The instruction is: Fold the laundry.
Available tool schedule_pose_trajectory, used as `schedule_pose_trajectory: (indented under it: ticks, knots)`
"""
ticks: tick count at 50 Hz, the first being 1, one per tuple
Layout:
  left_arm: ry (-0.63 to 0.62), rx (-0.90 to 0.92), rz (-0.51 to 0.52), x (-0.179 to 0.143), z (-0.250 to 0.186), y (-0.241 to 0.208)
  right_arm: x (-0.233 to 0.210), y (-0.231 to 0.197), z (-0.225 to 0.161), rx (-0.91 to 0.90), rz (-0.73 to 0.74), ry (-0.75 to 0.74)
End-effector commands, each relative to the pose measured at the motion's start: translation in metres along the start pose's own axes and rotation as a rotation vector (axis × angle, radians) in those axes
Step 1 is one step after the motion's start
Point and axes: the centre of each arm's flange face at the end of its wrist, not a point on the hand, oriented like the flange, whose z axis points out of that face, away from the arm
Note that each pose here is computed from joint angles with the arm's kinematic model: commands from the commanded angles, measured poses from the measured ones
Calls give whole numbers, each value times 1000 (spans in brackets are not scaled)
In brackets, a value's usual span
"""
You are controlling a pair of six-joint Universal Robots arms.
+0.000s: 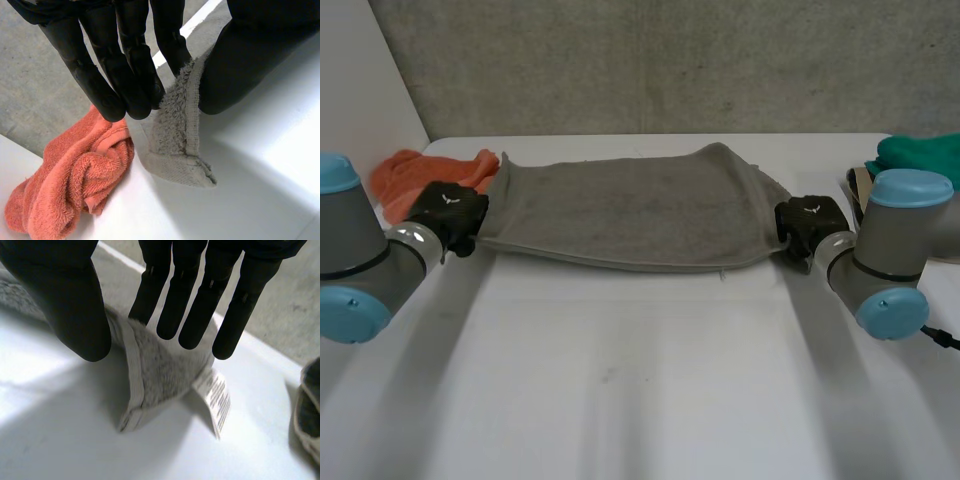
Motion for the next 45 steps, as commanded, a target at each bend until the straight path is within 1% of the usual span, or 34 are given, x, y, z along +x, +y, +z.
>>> schedule_pose_trajectory:
  ticks: [1, 9, 13, 17, 18, 21, 22, 24, 25, 26, 29, 32, 36, 40, 41, 44, 45]
  knots:
    - [3, -24, -35, -4, 2, -3, 7, 4, 0, -53, -10, -2]
    - [29, -61, -52, -1, -2, -1, 13, -2, -2, -46, -67, 2]
    - [61, -107, -37, 3, -14, 1, 16, -7, -18, -85, -124, -15]
    - [130, -197, 21, 11, -37, 6, 25, -14, -38, -135, -229, -31]
    - [166, -248, 57, 15, -49, 9, 28, -14, -51, -184, -295, -50]
    - [239, -335, 113, 21, -71, 15, 31, -11, -75, -290, -411, -102]
    - [293, -399, 151, 24, -86, 19, 35, -6, -93, -376, -482, -146]
    - [356, -472, 180, 29, -102, 24, 36, -4, -112, -448, -541, -201]
    - [416, -528, 206, 32, -116, 25, 36, -2, -121, -479, -567, -231]
    - [440, -550, 214, 33, -122, 25, 37, -2, -133, -502, -616, -268]
    - [483, -568, 237, 33, -132, 20, 36, -6, -138, -446, -670, -266]
    - [459, -533, 233, 32, -129, 13, 32, -8, -136, -409, -677, -252]
    - [395, -465, 232, 31, -114, -2, 26, -1, -125, -399, -676, -259]
    - [298, -407, 249, 23, -87, -11, 21, -6, -109, -368, -689, -244]
    - [249, -378, 262, 17, -72, -15, 20, -13, -101, -338, -685, -215]
    - [172, -314, 280, 8, -49, -26, 25, -30, -83, -255, -669, -140]
    - [113, -252, 288, -1, -34, -38, 30, -49, -69, -164, -651, -69]
